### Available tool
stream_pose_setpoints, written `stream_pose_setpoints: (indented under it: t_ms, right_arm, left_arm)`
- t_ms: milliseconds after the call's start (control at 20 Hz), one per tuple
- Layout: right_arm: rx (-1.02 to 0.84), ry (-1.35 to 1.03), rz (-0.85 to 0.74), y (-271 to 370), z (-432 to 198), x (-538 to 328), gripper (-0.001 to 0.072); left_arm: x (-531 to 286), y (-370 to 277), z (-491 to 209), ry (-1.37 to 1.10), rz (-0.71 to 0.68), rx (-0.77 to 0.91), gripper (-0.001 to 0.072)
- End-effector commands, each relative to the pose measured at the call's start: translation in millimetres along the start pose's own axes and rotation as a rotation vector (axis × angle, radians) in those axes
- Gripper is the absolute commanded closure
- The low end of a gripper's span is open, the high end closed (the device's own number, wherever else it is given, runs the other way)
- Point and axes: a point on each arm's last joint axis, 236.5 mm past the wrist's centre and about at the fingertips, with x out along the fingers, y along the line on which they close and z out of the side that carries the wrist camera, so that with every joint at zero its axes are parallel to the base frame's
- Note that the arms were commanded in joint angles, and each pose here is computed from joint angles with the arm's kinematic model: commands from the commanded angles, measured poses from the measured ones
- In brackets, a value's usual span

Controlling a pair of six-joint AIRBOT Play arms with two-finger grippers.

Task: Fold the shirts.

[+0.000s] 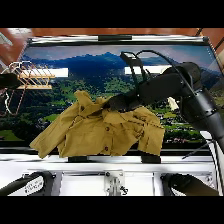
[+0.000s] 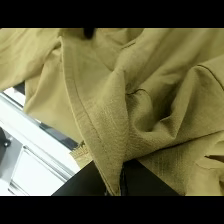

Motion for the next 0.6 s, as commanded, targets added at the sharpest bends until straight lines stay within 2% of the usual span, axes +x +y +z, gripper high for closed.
stream_pose_setpoints:
  t_ms: [0,50,250,550]
  right_arm:
    - [0.051,0.027,0.002,-3,1,16,0.0625]
    - [0.057,0.042,0.002,-4,0,22,0.0625]
    - [0.067,0.102,-0.013,-11,-8,35,0.0625]
    - [0.05,0.078,-0.036,-17,-2,37,0.0625]
  left_arm:
    - [20,82,-2,-0.008,0.179,-0.182,0.021]
    - [34,92,-5,0.004,0.162,-0.242,0.0148]
    - [86,118,-44,0.152,0.04,-0.322,0.0149]
    - [137,127,-64,0.188,-0.118,-0.226,0.0149]
